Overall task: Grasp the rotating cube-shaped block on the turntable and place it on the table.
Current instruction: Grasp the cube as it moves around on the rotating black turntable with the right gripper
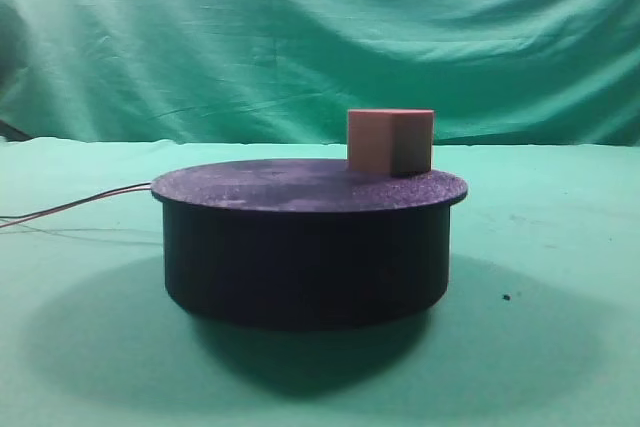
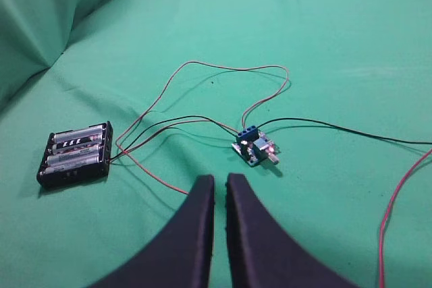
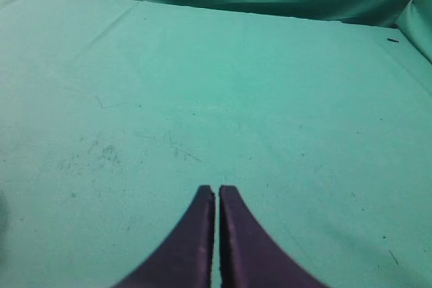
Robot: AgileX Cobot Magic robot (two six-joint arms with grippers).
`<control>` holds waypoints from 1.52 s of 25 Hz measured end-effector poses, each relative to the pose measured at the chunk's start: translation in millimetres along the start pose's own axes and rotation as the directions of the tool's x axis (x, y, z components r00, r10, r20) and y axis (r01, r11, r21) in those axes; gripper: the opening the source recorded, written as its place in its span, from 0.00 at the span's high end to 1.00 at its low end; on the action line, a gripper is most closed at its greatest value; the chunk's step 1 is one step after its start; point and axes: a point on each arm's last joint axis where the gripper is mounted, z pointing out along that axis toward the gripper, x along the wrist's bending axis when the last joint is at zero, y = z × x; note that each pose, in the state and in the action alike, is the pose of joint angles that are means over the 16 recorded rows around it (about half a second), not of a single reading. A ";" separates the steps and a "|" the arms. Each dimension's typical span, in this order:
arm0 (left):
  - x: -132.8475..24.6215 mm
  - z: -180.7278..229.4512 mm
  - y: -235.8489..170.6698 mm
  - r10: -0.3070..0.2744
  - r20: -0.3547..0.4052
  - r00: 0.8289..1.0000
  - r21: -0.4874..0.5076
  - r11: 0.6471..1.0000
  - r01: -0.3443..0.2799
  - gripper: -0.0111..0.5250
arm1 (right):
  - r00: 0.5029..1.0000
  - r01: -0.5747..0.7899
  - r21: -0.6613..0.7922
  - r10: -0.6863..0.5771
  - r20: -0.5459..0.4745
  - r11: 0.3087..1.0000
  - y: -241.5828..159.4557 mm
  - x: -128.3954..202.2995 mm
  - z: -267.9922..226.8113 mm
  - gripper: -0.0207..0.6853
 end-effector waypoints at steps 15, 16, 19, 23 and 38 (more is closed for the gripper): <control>0.0 0.0 0.0 0.000 0.000 1.000 0.000 1.000 0.000 0.98 | 1.000 0.000 0.000 0.000 0.000 1.000 0.0 0.0 0.0 0.97; 0.0 0.0 0.0 0.000 0.000 1.000 0.000 1.000 0.000 0.98 | 1.000 0.001 0.000 -0.001 0.000 1.000 0.0 0.0 0.0 0.97; 0.0 0.0 0.0 0.000 0.000 1.000 0.000 1.000 0.000 0.98 | 1.000 0.006 -0.012 -0.006 0.004 1.000 1.0 -0.4 0.0 0.97; 0.0 0.0 0.0 0.000 0.000 1.000 0.000 1.000 0.000 0.98 | 1.000 -0.016 -0.093 0.017 0.018 0.996 8.2 -1.8 -0.3 0.97; 0.0 0.0 0.0 0.000 0.000 1.000 0.000 1.000 0.000 0.98 | 0.983 -0.181 -0.308 0.185 -0.017 0.934 82.0 -7.5 -17.2 0.97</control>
